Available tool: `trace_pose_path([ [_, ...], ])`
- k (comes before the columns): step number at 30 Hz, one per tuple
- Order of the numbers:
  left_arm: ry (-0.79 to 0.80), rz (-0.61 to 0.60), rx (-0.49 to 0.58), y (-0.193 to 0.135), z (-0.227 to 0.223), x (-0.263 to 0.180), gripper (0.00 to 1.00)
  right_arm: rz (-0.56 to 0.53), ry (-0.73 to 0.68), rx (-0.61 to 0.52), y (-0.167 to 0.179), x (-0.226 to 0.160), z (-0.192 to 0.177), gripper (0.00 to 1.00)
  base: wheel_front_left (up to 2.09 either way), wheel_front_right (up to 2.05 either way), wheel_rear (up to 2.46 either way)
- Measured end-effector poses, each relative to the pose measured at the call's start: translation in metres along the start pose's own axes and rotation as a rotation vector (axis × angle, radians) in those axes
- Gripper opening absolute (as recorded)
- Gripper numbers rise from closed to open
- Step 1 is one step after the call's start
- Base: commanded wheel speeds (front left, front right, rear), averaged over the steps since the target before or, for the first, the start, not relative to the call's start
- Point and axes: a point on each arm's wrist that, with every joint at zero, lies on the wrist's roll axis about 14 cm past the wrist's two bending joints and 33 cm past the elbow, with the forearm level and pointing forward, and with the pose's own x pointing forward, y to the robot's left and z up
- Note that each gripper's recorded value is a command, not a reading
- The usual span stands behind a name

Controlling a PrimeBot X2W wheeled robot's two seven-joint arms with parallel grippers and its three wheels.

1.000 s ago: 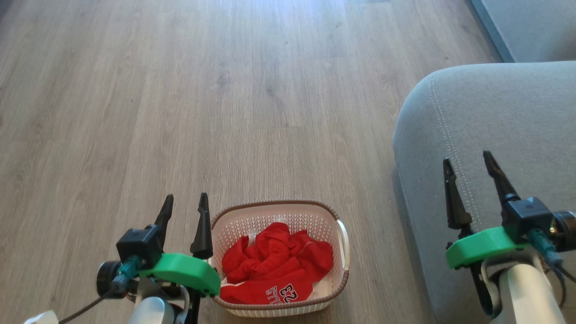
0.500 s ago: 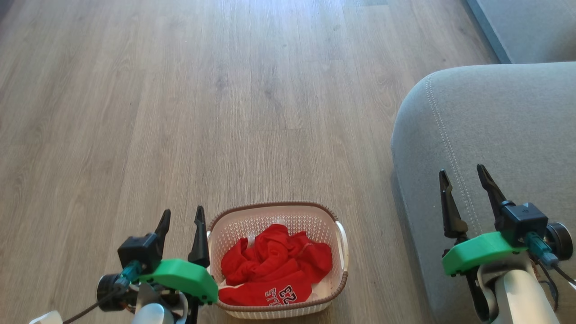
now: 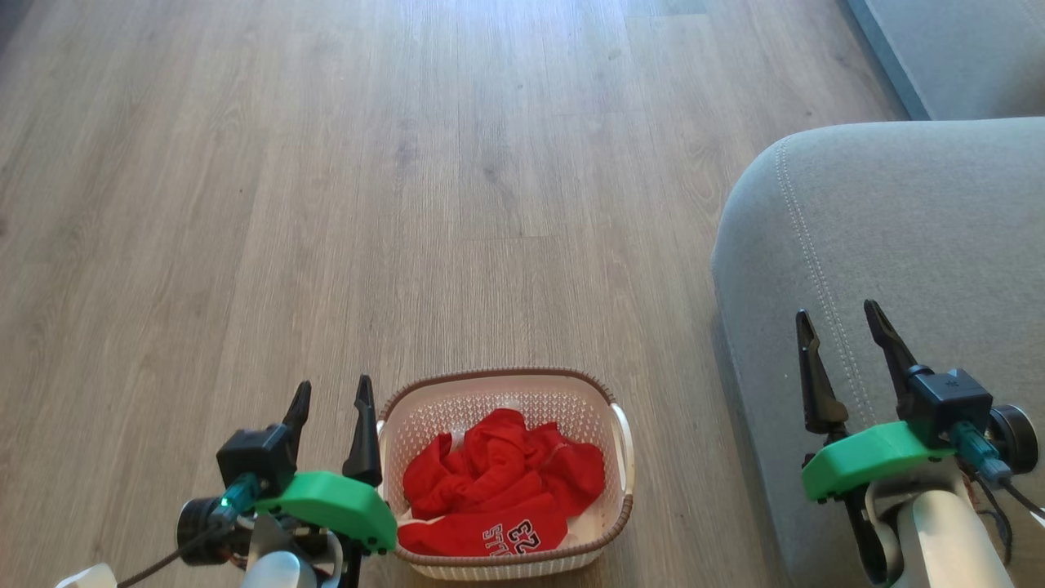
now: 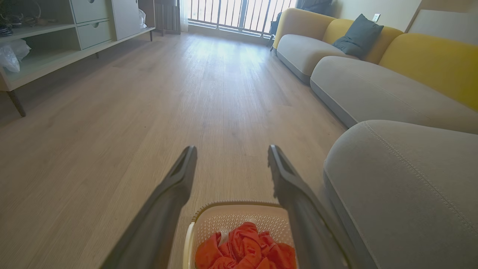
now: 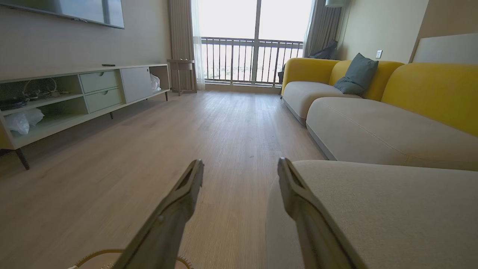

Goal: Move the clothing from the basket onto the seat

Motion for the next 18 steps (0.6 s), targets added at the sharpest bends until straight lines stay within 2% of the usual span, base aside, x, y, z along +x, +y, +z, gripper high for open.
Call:
trace_pose_path([
  [18,0.022,0.0,-0.002,-0.0002,-0.0074,0.0038,1.0,-0.009,0.02,0.0,-0.0031,0.0007,-0.0072,1.0,0.0,0.0,0.0],
])
